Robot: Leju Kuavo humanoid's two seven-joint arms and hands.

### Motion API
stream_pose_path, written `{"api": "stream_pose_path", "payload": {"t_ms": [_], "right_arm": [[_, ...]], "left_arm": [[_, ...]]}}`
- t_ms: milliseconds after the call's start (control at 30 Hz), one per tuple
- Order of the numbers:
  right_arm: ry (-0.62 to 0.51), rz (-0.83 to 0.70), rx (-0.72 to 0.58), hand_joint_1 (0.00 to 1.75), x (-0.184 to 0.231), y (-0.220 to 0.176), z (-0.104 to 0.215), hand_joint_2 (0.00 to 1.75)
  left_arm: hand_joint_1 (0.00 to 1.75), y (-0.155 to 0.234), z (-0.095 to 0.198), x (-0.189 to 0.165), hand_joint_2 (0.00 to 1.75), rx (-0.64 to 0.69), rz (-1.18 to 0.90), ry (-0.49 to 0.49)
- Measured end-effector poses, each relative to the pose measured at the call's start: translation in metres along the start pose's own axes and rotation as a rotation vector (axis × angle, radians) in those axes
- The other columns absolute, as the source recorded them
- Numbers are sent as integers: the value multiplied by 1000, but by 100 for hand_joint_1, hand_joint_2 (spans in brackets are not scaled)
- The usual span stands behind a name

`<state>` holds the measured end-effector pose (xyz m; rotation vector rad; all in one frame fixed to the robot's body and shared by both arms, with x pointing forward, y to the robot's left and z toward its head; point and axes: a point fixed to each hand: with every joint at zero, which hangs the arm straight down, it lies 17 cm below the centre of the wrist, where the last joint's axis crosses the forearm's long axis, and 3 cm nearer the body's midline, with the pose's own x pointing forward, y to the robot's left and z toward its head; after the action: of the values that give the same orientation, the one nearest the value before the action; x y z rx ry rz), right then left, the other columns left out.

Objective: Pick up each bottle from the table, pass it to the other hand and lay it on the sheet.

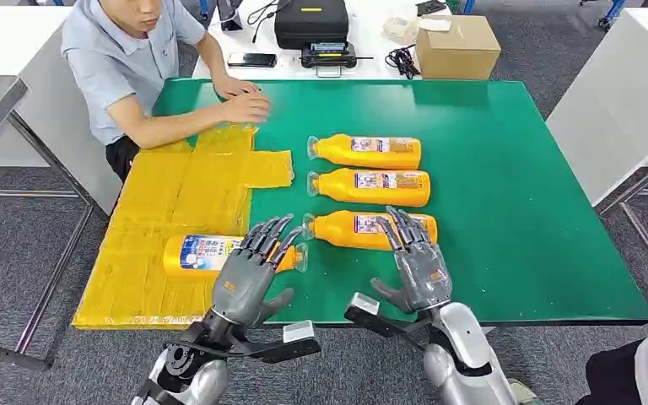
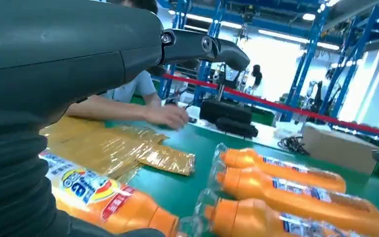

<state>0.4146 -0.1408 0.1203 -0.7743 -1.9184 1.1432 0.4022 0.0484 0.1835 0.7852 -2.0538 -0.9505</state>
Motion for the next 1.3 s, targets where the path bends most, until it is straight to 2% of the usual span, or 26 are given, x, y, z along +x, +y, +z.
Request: {"api": "stream_pose_path", "payload": {"t_ms": [167, 433, 567, 700, 933, 1133, 1300], "right_arm": [[76, 125, 49, 0, -29, 3, 1, 175], [147, 101, 107, 0, -78, 6, 9, 175], [168, 96, 139, 0, -90, 13, 13, 175], [180, 104, 179, 0, -98, 21, 12, 175], [220, 19, 259, 0, -114, 39, 7, 175], [258, -24, 308, 0, -118, 56, 14, 175], [296, -1, 346, 0, -117, 68, 23, 175]], "left_arm": [[0, 12, 1, 19, 175, 30, 137, -18], [0, 48, 1, 48, 175, 133, 410, -59], [0, 58, 1, 53, 175, 169, 478, -70], [0, 63, 0, 58, 175, 182, 506, -84], [0, 63, -1, 67, 175, 176, 525, -105], [0, 64, 0, 75, 175, 182, 517, -123], [0, 63, 1, 73, 175, 185, 497, -116]]}}
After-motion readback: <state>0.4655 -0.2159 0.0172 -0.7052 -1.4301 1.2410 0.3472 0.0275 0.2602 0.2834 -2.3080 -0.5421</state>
